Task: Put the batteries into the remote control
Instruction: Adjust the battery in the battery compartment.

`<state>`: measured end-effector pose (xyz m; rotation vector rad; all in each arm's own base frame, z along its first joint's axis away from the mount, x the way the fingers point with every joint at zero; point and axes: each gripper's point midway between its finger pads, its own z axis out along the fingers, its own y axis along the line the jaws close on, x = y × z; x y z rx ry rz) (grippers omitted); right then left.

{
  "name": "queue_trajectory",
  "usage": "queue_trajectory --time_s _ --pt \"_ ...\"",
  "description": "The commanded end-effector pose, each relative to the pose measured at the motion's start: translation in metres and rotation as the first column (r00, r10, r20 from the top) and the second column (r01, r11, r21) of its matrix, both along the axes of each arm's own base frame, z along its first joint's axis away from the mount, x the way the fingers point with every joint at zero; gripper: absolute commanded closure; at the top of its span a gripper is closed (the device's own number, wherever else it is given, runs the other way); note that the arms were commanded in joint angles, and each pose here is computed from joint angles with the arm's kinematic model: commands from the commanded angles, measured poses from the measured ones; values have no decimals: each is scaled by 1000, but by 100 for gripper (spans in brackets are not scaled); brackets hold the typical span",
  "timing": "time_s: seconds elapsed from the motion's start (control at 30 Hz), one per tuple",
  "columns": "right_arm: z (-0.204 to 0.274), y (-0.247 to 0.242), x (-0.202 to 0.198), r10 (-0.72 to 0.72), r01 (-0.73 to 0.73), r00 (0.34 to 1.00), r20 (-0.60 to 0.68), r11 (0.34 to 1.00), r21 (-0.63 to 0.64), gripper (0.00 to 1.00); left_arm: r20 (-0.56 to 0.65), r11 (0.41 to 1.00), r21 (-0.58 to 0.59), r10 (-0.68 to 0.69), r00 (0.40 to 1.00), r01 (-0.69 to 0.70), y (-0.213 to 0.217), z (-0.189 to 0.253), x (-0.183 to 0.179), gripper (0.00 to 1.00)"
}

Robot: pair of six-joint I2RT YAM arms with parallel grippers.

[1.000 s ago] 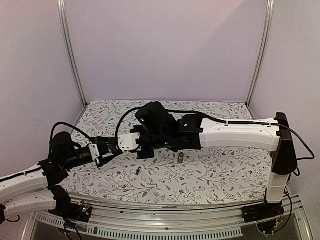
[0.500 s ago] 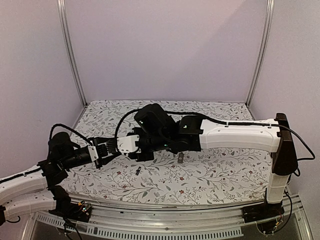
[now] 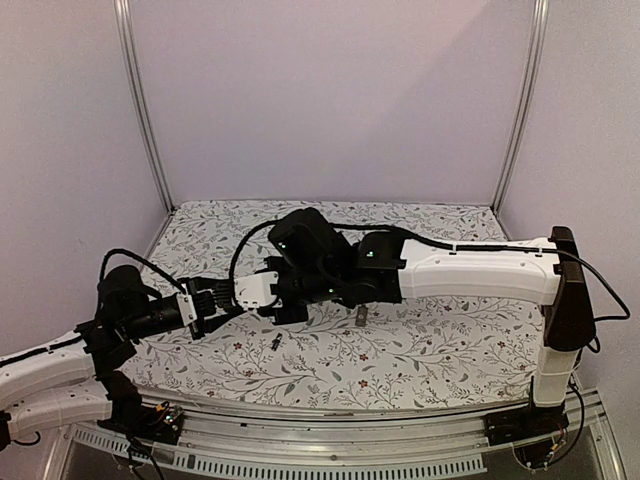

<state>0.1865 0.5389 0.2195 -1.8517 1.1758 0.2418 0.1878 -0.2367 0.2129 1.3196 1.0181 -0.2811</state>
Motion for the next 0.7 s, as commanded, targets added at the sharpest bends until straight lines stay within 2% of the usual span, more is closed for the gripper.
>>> queue_trajectory --time_s 0.0,0.17,0.27,0.33,0.5,0.67 --pt "23 0 10 -77 85 993 -88 992 95 75 128 997 15 -73 989 72 -9 10 -14 100" --pt "21 -1 12 -91 101 991 -103 990 99 74 140 999 42 -15 990 9 -6 5 -2 100" --pt "17 -3 18 -122 134 986 -109 985 110 64 111 999 48 4 994 -9 -5 -1 2 100" --pt "13 -5 22 -132 144 985 -111 984 106 61 78 999 46 15 997 -19 -5 -5 3 100" --pt "12 -6 23 -130 147 982 -135 981 124 63 76 999 48 9 997 -12 -6 -4 3 100" --pt "33 -17 28 -90 148 967 -240 960 236 65 108 996 86 5 994 -15 -6 -12 5 100"
